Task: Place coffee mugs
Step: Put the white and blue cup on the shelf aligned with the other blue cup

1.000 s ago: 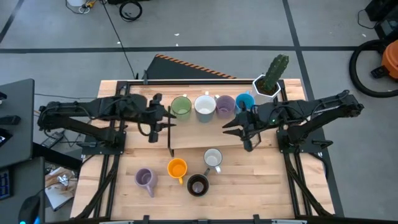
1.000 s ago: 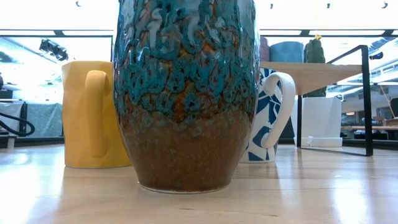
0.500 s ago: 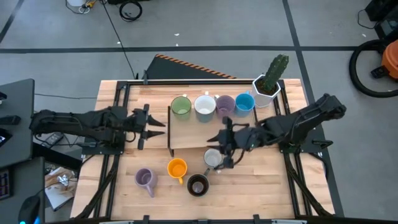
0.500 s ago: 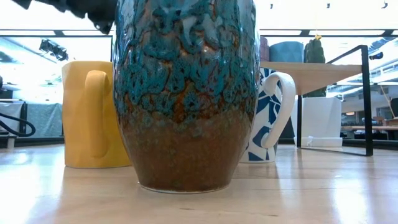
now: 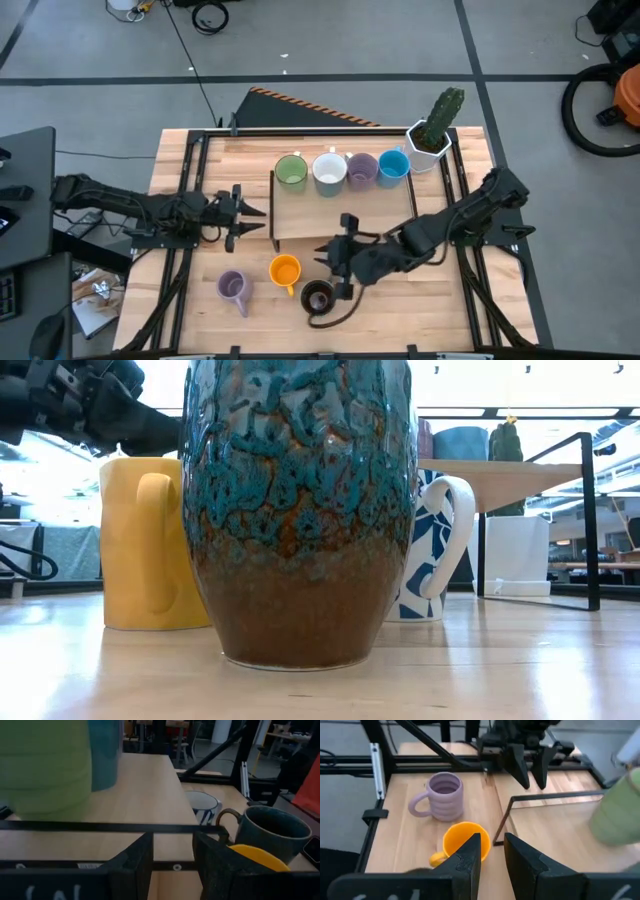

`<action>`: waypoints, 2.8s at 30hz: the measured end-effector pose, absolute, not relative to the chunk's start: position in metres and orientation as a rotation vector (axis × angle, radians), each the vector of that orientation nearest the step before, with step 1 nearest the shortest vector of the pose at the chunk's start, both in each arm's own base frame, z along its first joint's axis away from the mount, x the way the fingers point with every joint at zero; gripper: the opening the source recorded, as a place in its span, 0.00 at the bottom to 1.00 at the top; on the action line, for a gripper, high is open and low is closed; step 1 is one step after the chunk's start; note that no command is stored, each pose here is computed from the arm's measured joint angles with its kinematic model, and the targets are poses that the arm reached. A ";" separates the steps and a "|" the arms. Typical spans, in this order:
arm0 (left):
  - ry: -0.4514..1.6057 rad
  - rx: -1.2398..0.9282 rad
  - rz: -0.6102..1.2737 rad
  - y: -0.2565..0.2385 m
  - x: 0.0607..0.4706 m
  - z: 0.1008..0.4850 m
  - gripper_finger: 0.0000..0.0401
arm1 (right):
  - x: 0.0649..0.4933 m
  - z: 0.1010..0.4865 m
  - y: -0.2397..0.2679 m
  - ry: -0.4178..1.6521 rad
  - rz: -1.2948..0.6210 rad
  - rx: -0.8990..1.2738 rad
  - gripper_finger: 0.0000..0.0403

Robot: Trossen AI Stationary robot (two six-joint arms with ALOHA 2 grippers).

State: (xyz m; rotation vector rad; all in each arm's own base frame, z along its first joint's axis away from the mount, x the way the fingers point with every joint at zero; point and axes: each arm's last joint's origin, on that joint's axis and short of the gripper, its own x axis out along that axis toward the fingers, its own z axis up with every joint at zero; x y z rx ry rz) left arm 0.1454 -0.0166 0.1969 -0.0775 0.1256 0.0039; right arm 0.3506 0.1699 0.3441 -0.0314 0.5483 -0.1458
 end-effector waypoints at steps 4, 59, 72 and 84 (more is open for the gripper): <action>0.136 -0.072 -0.013 -0.020 0.143 0.187 0.35 | 0.366 0.338 0.174 0.609 -0.170 0.007 0.23; 0.098 -0.024 -0.026 -0.020 0.130 0.187 0.35 | 0.379 0.226 0.182 1.379 -0.257 -0.037 0.46; 0.104 -0.023 -0.026 -0.020 0.130 0.187 0.35 | 0.378 0.222 0.181 1.401 -0.265 -0.026 0.23; 0.104 -0.030 -0.026 -0.020 0.130 0.187 0.35 | 0.375 0.222 0.184 1.459 -0.247 0.061 0.06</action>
